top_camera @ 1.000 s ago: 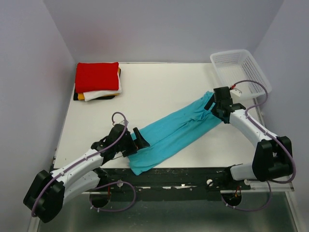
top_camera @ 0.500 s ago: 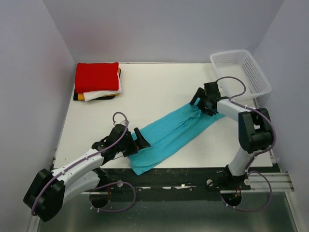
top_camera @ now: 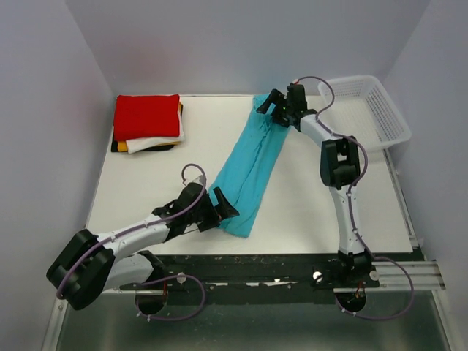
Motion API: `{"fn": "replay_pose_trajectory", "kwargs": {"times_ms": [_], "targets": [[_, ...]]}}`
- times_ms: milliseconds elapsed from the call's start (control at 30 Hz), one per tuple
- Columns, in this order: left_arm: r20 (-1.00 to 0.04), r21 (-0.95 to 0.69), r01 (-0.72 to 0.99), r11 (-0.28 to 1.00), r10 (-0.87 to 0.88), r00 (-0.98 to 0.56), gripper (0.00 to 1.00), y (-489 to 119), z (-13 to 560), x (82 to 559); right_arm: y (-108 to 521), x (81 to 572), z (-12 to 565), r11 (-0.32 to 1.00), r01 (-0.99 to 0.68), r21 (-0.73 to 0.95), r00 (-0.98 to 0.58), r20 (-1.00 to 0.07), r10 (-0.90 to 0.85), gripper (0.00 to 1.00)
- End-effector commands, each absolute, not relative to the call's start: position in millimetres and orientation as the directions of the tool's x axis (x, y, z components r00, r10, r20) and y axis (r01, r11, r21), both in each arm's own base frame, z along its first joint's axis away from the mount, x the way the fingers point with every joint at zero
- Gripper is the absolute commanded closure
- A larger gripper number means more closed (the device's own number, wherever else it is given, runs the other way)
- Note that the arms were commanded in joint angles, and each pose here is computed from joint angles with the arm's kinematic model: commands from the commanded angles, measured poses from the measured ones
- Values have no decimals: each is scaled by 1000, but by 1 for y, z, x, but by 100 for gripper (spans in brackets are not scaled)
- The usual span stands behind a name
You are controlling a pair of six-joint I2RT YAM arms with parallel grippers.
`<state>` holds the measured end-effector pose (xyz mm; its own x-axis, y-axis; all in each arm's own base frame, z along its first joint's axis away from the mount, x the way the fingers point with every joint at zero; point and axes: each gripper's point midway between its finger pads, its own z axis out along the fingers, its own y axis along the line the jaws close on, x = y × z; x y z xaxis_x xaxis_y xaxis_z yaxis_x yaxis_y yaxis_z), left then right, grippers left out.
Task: Fold and stack the t-shirts
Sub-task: Rotate the tshirt 75 degree
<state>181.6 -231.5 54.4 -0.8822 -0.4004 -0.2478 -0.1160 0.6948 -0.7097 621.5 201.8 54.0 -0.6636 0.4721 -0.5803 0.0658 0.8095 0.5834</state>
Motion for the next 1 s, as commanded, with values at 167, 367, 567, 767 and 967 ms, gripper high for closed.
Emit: {"fn": "replay_pose_trajectory", "kwargs": {"times_ms": [167,367,567,767,967], "targets": [[-250,-709,-25,705,-285,-925,1,-300,74,171,262,652,27,815,-152,559,-674,-662,328,0],[-337,-645,74,760,-197,-921,1,-302,90,155,253,639,122,905,-185,384,-554,-801,226,0],[-517,-475,51,878,-232,-824,1,-234,112,168,207,578,194,941,-62,332,-521,-815,253,0],[-498,-496,-82,864,-361,-789,1,-182,91,212,211,468,168,953,-76,294,-608,-771,189,0],[-459,-454,-213,865,-432,-776,2,-153,64,246,235,363,120,928,-120,353,-737,-657,155,0]]}}
